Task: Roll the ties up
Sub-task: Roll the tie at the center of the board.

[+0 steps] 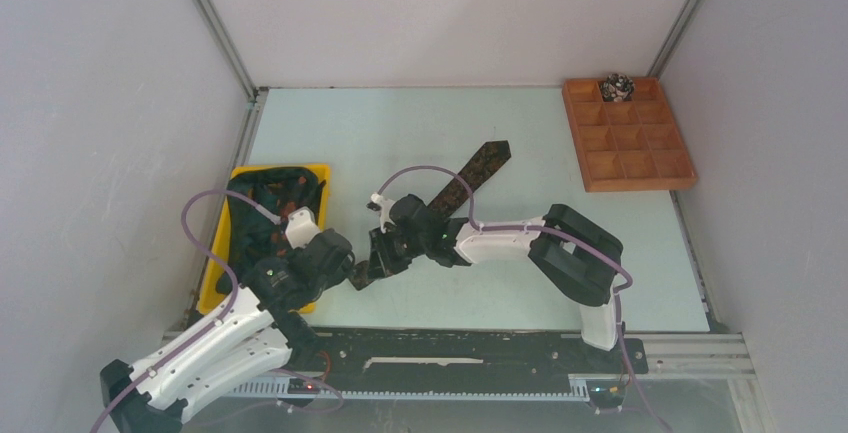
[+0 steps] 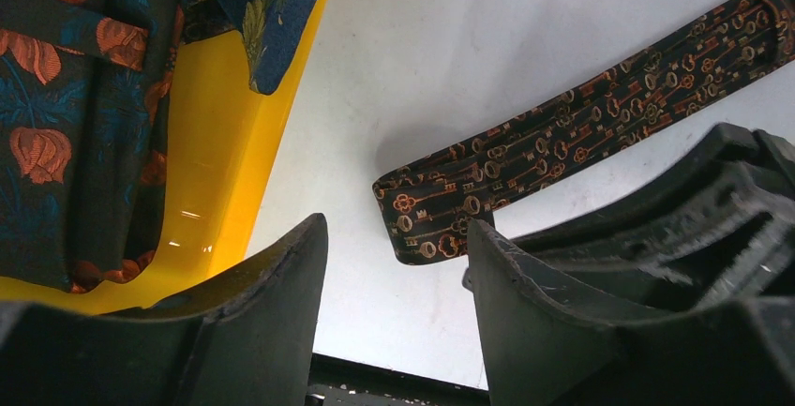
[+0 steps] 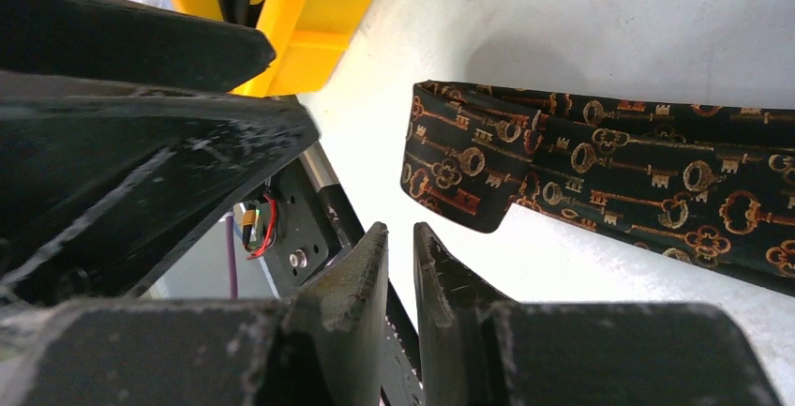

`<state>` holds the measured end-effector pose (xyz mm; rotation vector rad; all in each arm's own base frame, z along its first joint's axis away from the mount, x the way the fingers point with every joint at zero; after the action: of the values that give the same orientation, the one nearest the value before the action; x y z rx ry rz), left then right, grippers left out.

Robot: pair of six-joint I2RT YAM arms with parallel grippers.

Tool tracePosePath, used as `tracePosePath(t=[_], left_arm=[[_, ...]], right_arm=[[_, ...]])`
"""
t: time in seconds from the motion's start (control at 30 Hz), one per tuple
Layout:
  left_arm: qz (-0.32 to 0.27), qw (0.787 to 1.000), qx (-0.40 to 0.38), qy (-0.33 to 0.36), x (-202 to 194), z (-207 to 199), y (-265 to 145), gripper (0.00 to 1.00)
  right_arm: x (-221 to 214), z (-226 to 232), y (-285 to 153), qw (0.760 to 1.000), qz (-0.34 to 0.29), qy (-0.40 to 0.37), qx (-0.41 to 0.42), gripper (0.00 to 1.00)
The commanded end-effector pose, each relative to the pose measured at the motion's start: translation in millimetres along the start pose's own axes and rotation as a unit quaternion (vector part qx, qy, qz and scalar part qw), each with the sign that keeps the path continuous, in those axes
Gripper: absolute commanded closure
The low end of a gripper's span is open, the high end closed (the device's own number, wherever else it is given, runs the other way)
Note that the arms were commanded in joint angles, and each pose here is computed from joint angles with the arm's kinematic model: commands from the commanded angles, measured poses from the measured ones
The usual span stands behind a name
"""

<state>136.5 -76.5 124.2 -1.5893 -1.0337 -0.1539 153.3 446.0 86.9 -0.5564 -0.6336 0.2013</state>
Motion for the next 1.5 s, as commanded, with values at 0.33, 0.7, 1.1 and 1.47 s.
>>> tracePosePath(t=[0.33,0.7,1.1,1.47], left_arm=[[-0.007,1.000,-0.003,-0.020,-1.7,5.0,1.8,0.41],[0.002,1.000,-0.011,-0.023,-6.9,4.1,4.6,0.43],[0.007,0.999,-0.023,-0.036,-12.4,2.3,9.0,0.43],[0.014,0.999,-0.025,-0.040,-15.5,3.3,9.3,0.44]], right_arm=[[13.5,-8.8,15.7,1.000,-0.002,-0.004,0.004,0.84],[16.1,-28.7,18.8,1.000,0.000,0.008,0.001,0.85],[16.8,-20.8,11.9,1.000,0.019,-0.001,0.019,0.85],[37.2,18.5,-17.2,0.997,-0.001,-0.032,0.071,0.78]])
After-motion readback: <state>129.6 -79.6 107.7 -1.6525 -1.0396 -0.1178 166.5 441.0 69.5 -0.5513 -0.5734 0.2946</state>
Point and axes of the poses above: each gripper's point midway between its finger pads, its own y axis out along the fingers, its own z axis along the line the jaws close on, x = y × z, the point moved 4 cm from there along -y, back along the fingers, and after that the axes turned 5 degrees about -y, right-handed, at the moved point
